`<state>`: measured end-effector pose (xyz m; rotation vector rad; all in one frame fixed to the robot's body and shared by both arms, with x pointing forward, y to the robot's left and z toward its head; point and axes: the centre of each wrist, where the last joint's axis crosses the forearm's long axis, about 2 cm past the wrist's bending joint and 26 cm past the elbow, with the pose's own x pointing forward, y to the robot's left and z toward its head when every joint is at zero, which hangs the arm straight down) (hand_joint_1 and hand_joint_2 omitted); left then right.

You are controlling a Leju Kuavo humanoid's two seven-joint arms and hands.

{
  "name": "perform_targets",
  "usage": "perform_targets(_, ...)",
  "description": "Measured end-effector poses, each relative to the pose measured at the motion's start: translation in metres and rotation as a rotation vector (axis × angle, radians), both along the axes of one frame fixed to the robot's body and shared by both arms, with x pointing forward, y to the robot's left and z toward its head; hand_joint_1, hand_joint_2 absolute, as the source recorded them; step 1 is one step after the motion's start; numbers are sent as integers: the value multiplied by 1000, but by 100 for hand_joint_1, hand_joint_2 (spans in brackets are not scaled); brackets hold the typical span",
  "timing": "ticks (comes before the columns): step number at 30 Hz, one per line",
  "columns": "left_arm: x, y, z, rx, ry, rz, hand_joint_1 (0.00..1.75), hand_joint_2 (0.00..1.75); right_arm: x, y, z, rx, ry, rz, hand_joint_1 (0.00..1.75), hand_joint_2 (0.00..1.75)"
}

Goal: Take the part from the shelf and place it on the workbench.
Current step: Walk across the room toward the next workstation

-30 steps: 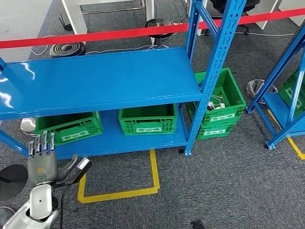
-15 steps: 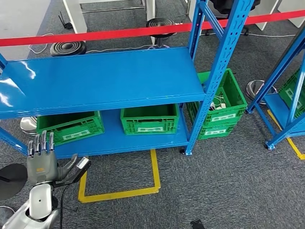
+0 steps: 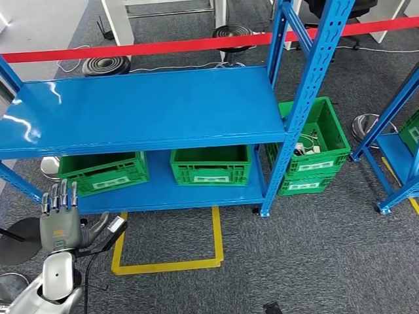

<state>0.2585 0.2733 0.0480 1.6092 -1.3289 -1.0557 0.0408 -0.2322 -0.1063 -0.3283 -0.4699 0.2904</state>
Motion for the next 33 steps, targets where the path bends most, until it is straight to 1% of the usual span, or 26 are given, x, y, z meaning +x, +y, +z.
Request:
perform_targets(20, 1, 1, 2, -4, -5, 5, 0, 0, -1, 0, 0, 3, -2, 1, 0, 0)
perform_targets(22, 1, 0, 2, -4, 3, -18, 0, 0, -1, 0, 0, 3, 0, -3, 0, 0)
perform_targets(25, 2, -4, 3, -44, 49, -88, 0, 0, -1, 0, 0, 7, 13, -20, 0, 0)
perform_targets(27, 4, -7, 4, -80, 71, -97, 0, 0, -1, 0, 0, 13, 23, -29, 0, 0)
perform_targets(29, 6, -8, 4, -106, 78, -72, 0, 0, -1, 0, 0, 17, 29, -34, 0, 87)
perform_targets(31, 8, -9, 5, -128, 78, -37, 0, 87, -1, 0, 0, 19, 35, -39, 0, 175)
perform_targets(33, 8, -10, 5, -145, 76, -10, 0, 175, -1, 0, 0, 20, 40, -42, 0, 175)
